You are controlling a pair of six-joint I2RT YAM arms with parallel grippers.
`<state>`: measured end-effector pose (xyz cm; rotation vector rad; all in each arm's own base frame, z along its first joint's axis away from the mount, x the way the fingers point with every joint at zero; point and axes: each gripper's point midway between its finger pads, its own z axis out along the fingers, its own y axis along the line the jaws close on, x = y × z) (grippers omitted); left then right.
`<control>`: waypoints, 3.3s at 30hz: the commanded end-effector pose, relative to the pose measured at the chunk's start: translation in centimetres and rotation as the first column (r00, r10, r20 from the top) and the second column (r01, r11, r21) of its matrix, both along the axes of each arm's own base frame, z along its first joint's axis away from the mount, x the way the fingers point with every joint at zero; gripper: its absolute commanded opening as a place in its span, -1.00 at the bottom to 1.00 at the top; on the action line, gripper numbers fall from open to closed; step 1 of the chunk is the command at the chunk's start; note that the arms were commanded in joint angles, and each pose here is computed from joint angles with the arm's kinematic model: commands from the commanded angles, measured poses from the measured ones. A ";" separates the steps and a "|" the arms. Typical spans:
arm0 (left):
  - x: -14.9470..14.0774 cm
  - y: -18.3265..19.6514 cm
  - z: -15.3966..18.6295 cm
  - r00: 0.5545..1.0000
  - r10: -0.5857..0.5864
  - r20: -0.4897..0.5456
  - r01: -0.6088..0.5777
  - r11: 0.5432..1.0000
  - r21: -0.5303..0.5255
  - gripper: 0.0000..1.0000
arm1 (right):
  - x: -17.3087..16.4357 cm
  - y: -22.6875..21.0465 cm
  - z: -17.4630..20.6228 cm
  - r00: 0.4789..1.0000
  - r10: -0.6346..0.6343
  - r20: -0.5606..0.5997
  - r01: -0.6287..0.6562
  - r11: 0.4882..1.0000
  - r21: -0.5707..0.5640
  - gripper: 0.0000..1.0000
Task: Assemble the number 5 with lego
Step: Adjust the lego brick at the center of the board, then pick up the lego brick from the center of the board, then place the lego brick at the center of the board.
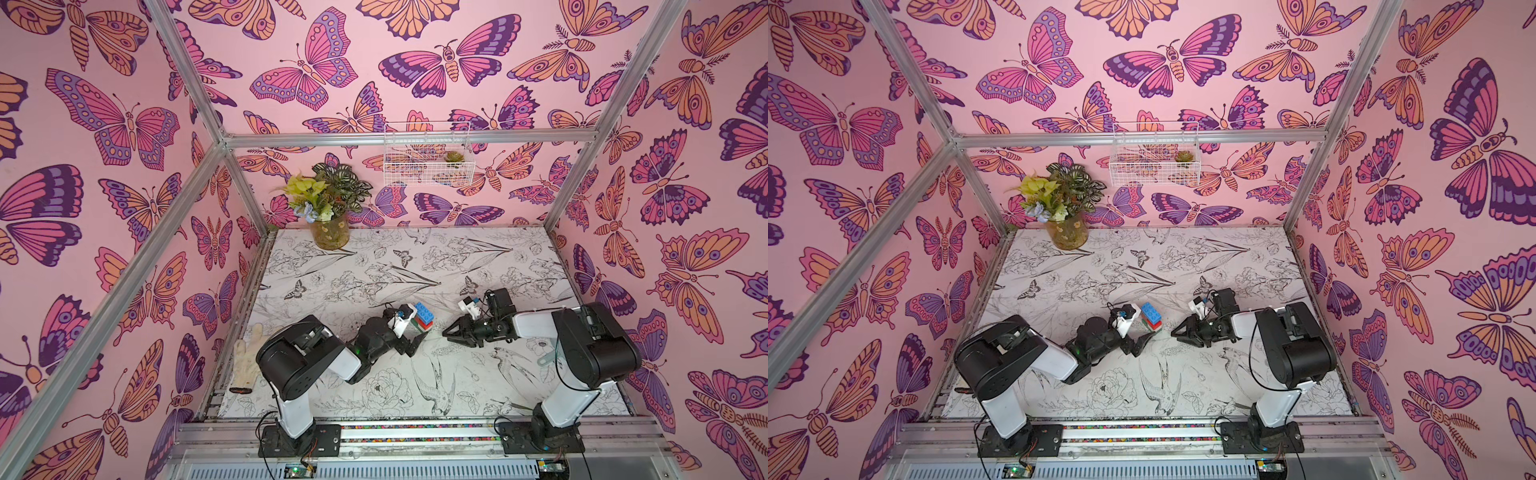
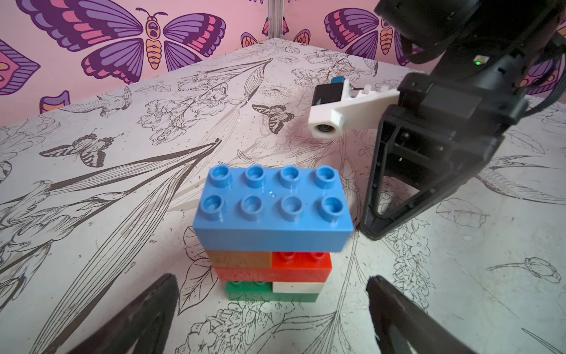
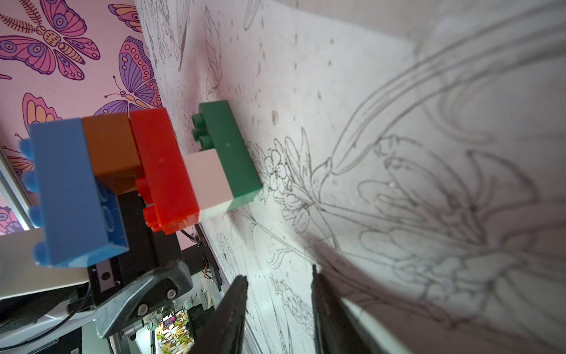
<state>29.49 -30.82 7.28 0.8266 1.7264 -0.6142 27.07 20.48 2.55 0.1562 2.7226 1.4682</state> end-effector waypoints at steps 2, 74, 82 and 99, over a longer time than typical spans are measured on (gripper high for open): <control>0.5 -0.5 0.0 1.000 -0.010 0.003 0.010 1.000 -0.018 0.95 | 0.0 -0.4 0.4 1.000 0.008 0.008 -0.008 1.000 -0.006 -0.24; -0.1 0.9 -1.2 0.902 0.101 -0.420 0.039 0.949 0.312 0.14 | 2.1 -0.4 1.1 0.999 -0.019 0.047 0.019 1.000 0.016 -0.29; -2.6 4.7 -0.7 0.735 0.355 -0.578 -0.026 0.866 0.500 0.18 | 2.5 -0.5 1.2 0.998 -0.002 0.058 0.002 1.000 -0.009 -0.30; -8.7 12.4 0.1 0.306 0.677 -0.669 -0.069 0.717 0.694 0.03 | 2.1 0.6 1.0 0.997 0.054 0.056 -0.053 0.998 -0.024 -0.30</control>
